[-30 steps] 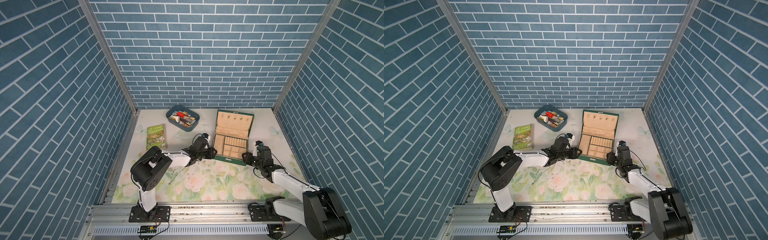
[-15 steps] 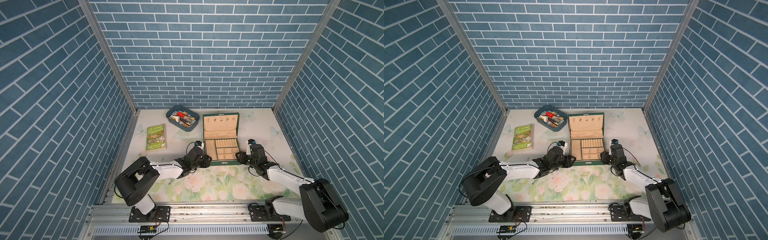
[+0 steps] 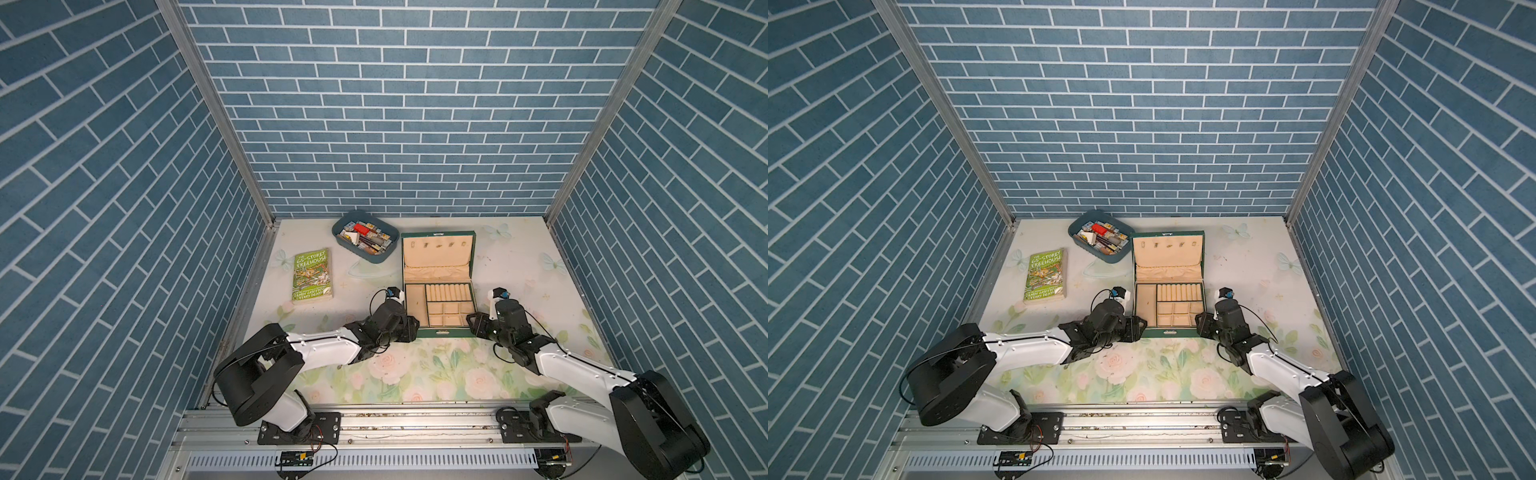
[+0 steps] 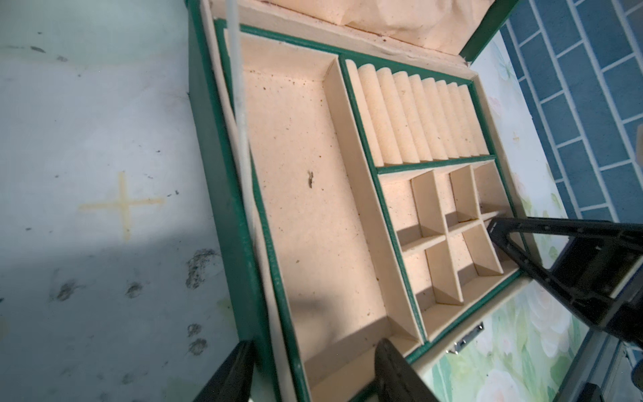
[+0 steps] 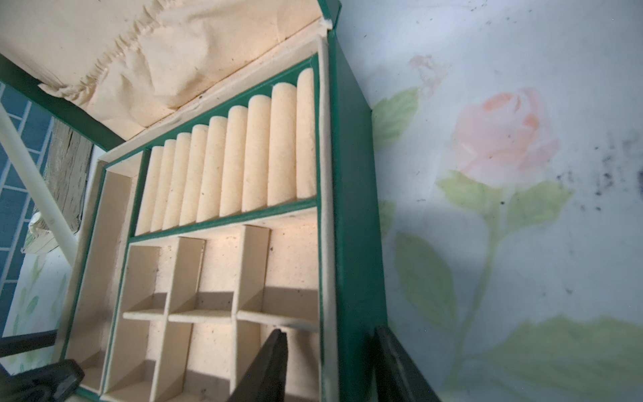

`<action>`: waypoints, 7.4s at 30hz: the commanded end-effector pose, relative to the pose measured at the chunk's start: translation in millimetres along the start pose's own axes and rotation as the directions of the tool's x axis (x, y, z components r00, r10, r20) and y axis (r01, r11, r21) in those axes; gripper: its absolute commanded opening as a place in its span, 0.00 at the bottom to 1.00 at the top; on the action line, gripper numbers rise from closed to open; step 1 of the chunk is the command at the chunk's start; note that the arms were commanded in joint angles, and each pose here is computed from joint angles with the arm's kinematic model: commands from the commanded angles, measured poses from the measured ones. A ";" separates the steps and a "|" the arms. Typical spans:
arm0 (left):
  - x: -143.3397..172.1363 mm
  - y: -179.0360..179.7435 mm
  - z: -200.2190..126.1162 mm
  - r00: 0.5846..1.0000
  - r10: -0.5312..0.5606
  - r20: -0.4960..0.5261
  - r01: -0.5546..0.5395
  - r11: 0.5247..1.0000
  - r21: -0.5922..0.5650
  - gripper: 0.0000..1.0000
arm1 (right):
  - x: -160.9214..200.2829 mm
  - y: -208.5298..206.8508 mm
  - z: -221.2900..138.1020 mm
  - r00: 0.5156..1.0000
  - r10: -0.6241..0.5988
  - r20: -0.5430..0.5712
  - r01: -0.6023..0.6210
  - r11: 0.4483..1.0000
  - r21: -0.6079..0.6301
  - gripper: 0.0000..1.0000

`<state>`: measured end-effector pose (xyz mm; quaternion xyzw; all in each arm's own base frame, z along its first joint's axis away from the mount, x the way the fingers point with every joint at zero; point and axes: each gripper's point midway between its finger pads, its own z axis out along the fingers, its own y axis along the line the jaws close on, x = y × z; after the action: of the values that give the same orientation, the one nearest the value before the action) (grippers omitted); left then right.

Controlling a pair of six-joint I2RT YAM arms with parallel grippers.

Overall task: Put jewelry chain into jewelry box
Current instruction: Adjust the jewelry box at the center of the board, then pick up the necklace from the center of the board.

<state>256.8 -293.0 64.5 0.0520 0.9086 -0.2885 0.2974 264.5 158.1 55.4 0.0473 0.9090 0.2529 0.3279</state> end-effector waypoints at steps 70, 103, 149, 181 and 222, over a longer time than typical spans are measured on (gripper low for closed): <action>53.0 179.6 -118.8 0.958 -0.285 -0.022 0.175 0.645 -0.744 0.38 | -5.1 130.1 -36.6 0.796 -0.594 0.117 0.600 0.800 -0.025 0.76; 80.9 191.4 -109.3 0.936 -0.331 -0.121 0.132 0.647 -0.751 0.27 | -10.3 125.0 -40.5 0.794 -0.593 0.135 0.598 0.802 0.011 0.77; -46.0 121.5 -151.1 0.992 -0.116 0.046 0.119 0.780 -0.615 0.00 | -37.5 130.2 -61.6 0.776 -0.589 0.226 0.591 0.804 0.065 0.78; -236.1 -124.4 -237.4 0.558 0.761 0.330 -0.643 0.649 -0.408 0.00 | -59.1 211.4 -153.4 0.509 -0.450 0.734 0.784 0.594 -0.180 0.81; -206.1 -210.8 -243.4 0.190 0.881 0.434 -0.847 0.370 -0.382 0.00 | -41.7 225.6 -105.8 0.421 -0.502 0.755 0.850 0.509 -0.136 0.72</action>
<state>248.2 -313.5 442.6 0.4554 0.5968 -0.0403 0.6594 213.0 292.1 242.1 -0.3433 0.5976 0.2848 0.6663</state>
